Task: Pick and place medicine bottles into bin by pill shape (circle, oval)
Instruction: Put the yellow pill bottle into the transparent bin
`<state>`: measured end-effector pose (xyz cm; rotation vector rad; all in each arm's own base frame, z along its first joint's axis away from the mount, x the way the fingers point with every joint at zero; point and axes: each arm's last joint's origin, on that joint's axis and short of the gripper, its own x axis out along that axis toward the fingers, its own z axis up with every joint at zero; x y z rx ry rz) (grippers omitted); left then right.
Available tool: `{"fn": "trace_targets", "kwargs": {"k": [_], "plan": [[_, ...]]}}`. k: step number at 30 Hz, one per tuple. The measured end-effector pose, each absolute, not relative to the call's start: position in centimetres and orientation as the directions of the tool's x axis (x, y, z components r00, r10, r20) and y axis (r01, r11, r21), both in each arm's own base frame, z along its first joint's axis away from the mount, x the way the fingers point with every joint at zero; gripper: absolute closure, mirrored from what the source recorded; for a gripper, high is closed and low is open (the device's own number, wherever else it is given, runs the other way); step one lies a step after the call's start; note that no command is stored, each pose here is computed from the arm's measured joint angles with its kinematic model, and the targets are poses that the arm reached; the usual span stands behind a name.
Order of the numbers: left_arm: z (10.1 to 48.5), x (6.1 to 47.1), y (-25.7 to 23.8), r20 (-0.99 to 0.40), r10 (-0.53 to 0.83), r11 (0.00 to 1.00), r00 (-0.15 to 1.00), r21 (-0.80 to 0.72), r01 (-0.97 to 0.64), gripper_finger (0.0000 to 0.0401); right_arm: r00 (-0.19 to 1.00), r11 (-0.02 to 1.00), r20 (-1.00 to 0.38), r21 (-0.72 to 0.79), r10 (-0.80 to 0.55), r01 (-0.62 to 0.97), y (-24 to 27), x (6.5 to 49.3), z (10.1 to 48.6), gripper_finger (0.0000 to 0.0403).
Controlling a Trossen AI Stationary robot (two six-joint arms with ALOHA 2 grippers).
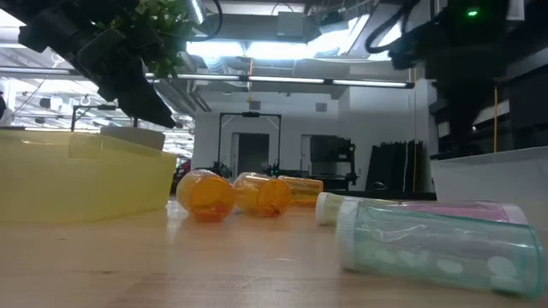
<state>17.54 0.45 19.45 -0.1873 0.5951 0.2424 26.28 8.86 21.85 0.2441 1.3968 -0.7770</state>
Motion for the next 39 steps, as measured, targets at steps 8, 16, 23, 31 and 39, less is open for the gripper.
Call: {"fn": "trace_targets", "kwargs": {"k": [8,16,23,31,39], "plan": [[19.5,17.5,0.4,-0.574,0.171,0.955,0.801,-0.104,-0.278,0.0172,0.311,0.855,-0.923,-0.034,-0.225,0.517,8.9,30.2,22.2,0.023],[19.4,17.5,0.4,-0.576,0.171,0.955,0.799,-0.103,-0.278,0.0172,0.49,0.951,-0.871,0.164,0.016,0.26,11.5,32.7,21.8,0.023],[19.4,17.5,0.4,-0.582,0.171,0.955,0.795,-0.101,-0.279,0.0172,0.408,0.987,-0.912,0.098,0.038,0.128,12.6,33.9,17.8,0.023],[19.4,17.5,0.4,-0.582,0.171,0.955,0.795,-0.101,-0.279,0.0172,0.39,0.988,-0.92,0.087,0.03,0.13,12.7,34.2,16.7,0.023],[19.4,17.5,0.4,-0.582,0.171,0.955,0.795,-0.101,-0.279,0.0172,0.404,0.988,-0.914,0.1,0.043,0.121,13.1,34.4,16.4,0.023]]}}
